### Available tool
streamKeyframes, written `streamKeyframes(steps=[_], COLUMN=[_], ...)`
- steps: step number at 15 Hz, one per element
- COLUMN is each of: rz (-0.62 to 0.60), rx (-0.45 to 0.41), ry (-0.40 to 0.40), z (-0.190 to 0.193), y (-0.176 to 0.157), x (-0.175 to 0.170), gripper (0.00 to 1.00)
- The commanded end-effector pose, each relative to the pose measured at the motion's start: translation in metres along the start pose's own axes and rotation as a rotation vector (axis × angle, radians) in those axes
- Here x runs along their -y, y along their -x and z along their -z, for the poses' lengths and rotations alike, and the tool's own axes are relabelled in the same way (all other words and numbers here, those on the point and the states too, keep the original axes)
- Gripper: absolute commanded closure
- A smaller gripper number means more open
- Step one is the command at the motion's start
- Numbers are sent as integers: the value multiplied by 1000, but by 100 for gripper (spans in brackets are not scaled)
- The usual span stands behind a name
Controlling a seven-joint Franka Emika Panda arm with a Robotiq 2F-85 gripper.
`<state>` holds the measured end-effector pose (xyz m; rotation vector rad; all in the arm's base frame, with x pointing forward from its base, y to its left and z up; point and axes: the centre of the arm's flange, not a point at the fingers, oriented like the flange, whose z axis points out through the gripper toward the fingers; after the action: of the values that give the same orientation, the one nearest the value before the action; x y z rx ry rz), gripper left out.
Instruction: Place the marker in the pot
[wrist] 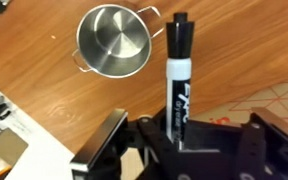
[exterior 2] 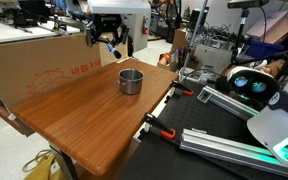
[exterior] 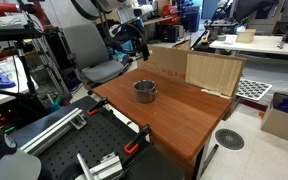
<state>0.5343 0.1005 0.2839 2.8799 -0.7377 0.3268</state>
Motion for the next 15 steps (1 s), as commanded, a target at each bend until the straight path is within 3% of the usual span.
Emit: streamKeyframes(steps=[1, 11, 15], rz=[-60, -161, -144], rx=[-82, -330, -370], ry=[-15, 32, 69], z=[0, -38, -54], y=[10, 23, 36], x=[-32, -64, -61], gripper=[99, 99, 99])
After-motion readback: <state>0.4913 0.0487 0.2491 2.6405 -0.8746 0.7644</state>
